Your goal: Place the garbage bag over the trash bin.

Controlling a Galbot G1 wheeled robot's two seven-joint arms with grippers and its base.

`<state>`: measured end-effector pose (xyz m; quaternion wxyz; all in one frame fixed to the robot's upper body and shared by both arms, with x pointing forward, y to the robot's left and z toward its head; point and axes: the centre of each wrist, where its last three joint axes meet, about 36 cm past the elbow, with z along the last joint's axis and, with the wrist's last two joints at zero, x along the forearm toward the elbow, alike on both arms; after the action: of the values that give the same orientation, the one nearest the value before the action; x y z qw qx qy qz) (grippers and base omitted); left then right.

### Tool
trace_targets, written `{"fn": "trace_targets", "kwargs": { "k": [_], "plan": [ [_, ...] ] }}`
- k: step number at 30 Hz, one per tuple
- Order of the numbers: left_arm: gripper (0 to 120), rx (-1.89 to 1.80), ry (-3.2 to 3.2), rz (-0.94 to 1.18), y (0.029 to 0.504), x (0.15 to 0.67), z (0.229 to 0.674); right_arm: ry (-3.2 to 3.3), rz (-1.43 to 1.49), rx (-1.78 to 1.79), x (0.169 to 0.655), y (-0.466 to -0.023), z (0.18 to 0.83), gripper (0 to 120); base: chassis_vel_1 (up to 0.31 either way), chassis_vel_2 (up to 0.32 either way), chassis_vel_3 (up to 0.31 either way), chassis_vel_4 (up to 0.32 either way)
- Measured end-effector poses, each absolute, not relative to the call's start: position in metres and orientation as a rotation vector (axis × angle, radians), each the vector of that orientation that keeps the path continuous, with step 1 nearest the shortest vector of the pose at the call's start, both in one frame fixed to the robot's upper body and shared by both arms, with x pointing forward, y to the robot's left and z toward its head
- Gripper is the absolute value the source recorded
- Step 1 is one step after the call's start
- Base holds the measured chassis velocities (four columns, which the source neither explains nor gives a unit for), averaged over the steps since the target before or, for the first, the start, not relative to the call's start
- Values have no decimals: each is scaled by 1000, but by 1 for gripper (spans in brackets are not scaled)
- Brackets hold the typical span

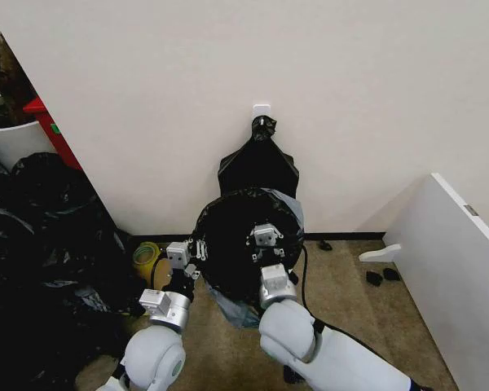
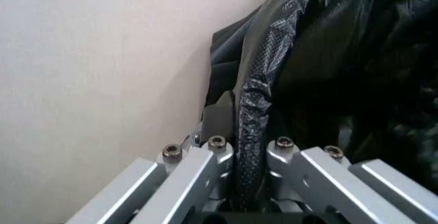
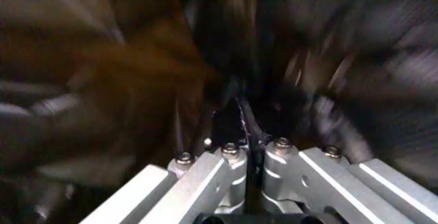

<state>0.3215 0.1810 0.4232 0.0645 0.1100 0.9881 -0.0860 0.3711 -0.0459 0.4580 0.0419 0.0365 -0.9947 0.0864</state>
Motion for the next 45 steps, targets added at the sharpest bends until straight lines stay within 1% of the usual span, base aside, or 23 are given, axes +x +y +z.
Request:
{"fn": "trace_targets", "kwargs": {
  "k": [5,13,18,23,26,30,34,37,41,44,45],
  "plan": [
    [1,335,2981,-247,180,320,423,-2950,217,38,383,-40,478,0,0,0,0,0],
    [1,344,2987,-228,179,318,420,-2894,362,-7,390,-33,476,0,0,0,0,0],
    [1,362,2986,-231,175,313,420,-2888,416,-69,418,-27,466,0,0,0,0,0],
    [1,366,2980,-232,175,312,422,-2887,456,-109,433,-27,458,0,0,0,0,0],
    [1,364,2978,-231,175,313,422,-2894,461,-111,433,-28,458,0,0,0,0,0],
    [1,354,2976,-227,177,315,423,-2929,484,-74,417,-29,456,0,0,0,0,0],
    [1,351,2975,-228,177,316,423,-2969,428,123,385,-24,456,0,0,0,0,0],
    [1,356,2975,-231,176,316,422,-2970,453,187,381,-19,448,0,0,0,0,0],
    [1,365,2976,-232,175,314,422,-2923,481,185,395,-8,440,0,0,0,0,0],
    [1,371,2976,-229,174,312,423,-2908,514,143,421,2,437,0,0,0,0,0],
    [1,371,2976,-229,174,312,423,-2908,514,143,421,2,437,0,0,0,0,0]
  ]
}}
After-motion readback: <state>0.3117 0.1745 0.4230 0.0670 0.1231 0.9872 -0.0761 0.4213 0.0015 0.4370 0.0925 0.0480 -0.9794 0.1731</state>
